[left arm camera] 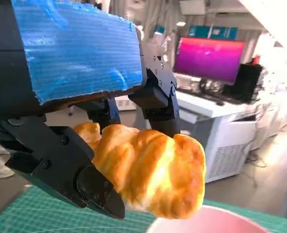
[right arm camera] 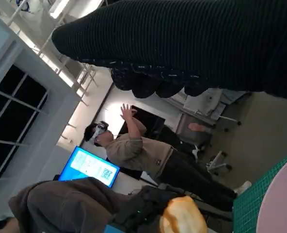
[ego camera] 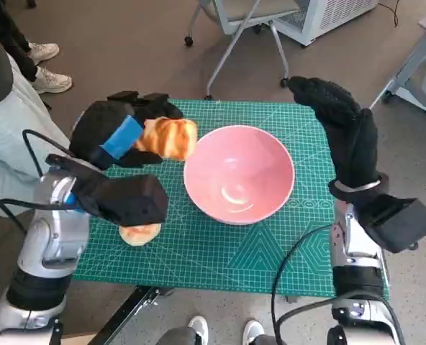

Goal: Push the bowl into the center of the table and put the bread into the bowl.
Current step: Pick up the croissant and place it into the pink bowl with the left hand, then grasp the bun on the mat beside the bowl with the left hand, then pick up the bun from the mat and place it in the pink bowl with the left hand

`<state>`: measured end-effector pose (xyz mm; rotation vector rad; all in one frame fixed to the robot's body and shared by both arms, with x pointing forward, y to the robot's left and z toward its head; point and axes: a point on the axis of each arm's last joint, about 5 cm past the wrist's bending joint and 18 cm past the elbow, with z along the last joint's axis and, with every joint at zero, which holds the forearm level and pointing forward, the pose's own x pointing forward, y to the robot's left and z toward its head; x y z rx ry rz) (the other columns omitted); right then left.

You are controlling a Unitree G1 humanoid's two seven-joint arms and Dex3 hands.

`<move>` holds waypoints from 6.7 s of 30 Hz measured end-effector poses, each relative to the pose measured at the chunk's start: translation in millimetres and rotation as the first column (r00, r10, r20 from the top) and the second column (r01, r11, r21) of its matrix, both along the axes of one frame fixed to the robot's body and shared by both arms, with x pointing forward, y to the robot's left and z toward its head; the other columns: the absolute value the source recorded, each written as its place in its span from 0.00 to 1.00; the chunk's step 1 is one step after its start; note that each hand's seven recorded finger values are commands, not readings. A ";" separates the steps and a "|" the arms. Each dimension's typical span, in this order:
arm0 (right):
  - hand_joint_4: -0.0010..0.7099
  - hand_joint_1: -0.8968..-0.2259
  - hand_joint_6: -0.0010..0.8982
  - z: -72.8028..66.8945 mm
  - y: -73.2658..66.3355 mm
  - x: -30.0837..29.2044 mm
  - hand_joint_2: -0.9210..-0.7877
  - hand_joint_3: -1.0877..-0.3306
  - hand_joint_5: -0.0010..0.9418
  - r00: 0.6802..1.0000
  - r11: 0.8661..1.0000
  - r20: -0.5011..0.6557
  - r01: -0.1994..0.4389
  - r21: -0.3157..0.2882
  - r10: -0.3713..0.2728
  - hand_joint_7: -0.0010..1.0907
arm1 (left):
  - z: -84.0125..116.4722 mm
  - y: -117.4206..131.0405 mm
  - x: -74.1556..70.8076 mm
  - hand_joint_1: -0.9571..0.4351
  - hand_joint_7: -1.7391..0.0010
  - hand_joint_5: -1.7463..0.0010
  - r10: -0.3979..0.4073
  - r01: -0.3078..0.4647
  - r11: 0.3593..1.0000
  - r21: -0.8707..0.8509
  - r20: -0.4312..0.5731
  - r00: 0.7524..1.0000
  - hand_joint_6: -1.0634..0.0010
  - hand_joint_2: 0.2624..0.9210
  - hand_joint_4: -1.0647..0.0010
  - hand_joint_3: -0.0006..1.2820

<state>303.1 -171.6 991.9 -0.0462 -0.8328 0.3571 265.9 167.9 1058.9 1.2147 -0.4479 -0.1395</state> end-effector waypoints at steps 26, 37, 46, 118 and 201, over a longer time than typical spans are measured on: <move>0.25 0.34 0.00 -5.7 -4.7 -2.1 0.00 0.40 0.00 1.000 1.000 -0.010 0.000 0.018 0.001 0.53 | -25.5 -56.2 23.4 0.74 0.43 0.36 -0.234 0.240 0.963 0.126 -0.061 0.970 0.45 0.98 0.25 0.04; 0.25 0.33 0.01 -6.2 -6.2 -2.5 0.00 0.41 0.00 1.000 1.000 -0.010 0.003 0.022 -0.003 0.53 | -36.1 -60.8 25.9 0.59 0.99 0.98 -0.247 0.273 0.947 0.167 -0.164 0.955 0.58 0.79 0.64 0.01; 0.25 0.33 0.01 -6.5 -6.0 -3.4 0.00 0.40 0.00 1.000 1.000 -0.008 0.004 0.022 -0.004 0.54 | -33.8 -55.7 25.0 0.56 1.00 1.00 -0.260 0.300 0.937 0.179 -0.218 0.941 0.63 0.78 0.74 0.00; 0.25 0.34 0.00 -12.9 -6.7 -6.1 0.00 0.40 0.00 0.999 1.000 -0.049 0.004 0.026 -0.002 0.55 | -27.3 67.0 -45.5 0.81 1.00 0.99 -0.091 0.236 0.961 0.143 -0.642 0.761 0.81 0.73 0.96 0.01; 0.25 0.33 0.02 -14.2 -15.2 -6.3 0.00 0.41 0.00 0.999 1.000 -0.054 0.007 0.002 -0.006 0.53 | -4.5 62.0 -34.2 0.69 0.41 0.36 -0.145 0.209 0.959 0.189 -0.306 0.941 0.33 0.98 0.26 0.01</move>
